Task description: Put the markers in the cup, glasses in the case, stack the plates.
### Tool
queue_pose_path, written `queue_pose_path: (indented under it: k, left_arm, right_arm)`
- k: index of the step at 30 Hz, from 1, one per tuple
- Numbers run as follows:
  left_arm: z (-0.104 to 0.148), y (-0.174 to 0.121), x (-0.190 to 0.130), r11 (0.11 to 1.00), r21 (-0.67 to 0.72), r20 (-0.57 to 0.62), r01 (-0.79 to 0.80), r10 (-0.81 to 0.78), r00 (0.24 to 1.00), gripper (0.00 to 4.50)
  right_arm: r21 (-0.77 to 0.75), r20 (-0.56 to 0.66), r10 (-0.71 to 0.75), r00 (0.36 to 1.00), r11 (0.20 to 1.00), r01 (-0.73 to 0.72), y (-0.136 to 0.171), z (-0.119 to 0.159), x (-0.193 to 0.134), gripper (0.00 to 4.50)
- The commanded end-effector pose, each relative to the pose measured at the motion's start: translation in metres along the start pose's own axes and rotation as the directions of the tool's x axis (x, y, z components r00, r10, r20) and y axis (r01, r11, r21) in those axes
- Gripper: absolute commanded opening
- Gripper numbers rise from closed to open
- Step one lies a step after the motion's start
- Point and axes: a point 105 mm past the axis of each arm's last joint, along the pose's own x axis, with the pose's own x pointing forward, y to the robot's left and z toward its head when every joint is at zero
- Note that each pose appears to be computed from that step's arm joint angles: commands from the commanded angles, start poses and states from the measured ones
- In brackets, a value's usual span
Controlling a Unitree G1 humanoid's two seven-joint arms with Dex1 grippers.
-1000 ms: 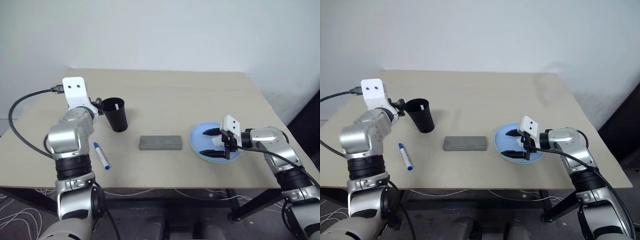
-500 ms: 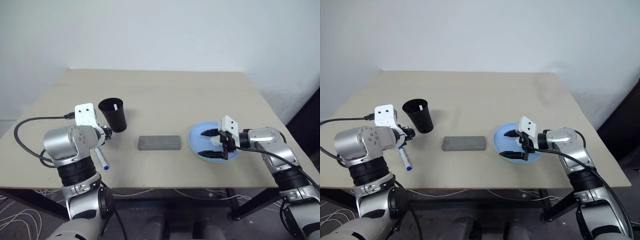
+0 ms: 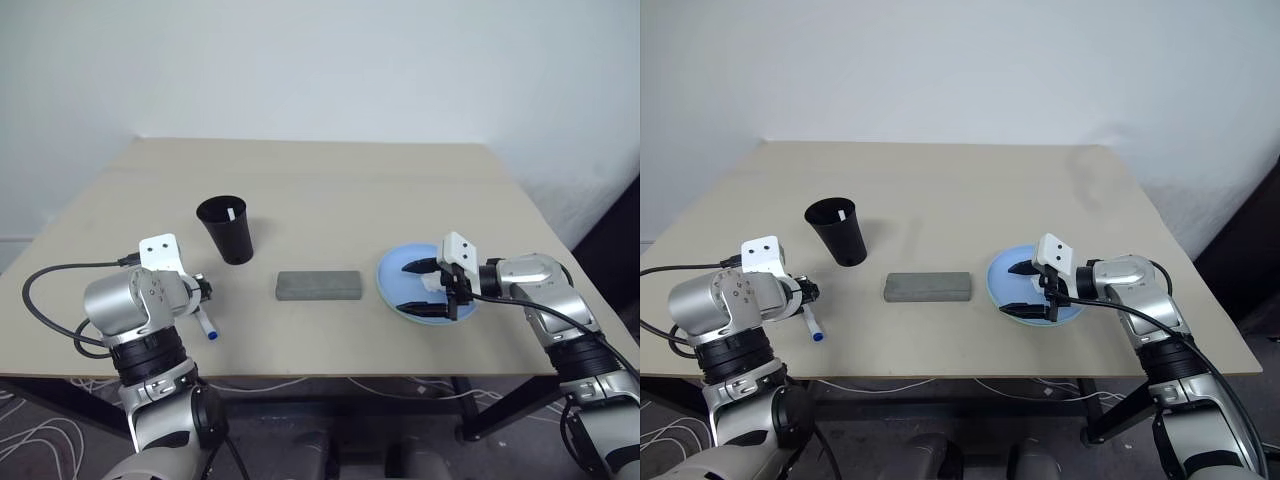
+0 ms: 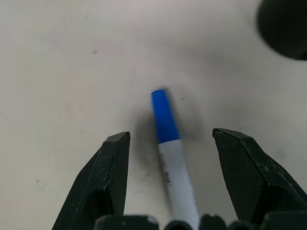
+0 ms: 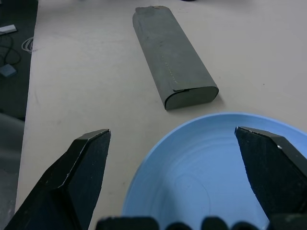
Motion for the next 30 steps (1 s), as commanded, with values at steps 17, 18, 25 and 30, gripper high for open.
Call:
queue_pose_path:
  k: [17,18,25,30]
  left_arm:
    - [-0.007,-0.014,-0.008,0.993,-0.104,-0.003,-0.053,0.053,0.999,2.88]
    - [-0.007,-0.016,-0.009,0.993,-0.104,-0.003,-0.051,0.051,0.999,2.88]
    - [-0.008,-0.019,-0.011,0.995,-0.094,-0.002,-0.044,0.044,0.999,2.88]
    - [-0.012,-0.018,-0.013,0.995,-0.085,-0.011,-0.046,0.046,0.999,2.88]
  right_arm:
    - [-0.052,0.029,-0.009,1.000,0.999,0.010,-0.001,0.013,-0.002,4.50]
    - [-0.050,0.029,-0.010,1.000,0.999,0.012,-0.001,0.012,-0.002,4.50]
    - [-0.046,0.030,-0.015,0.999,0.999,0.016,0.000,0.011,-0.002,4.50]
    - [-0.046,0.033,-0.018,0.999,0.999,0.020,0.000,0.011,-0.002,4.50]
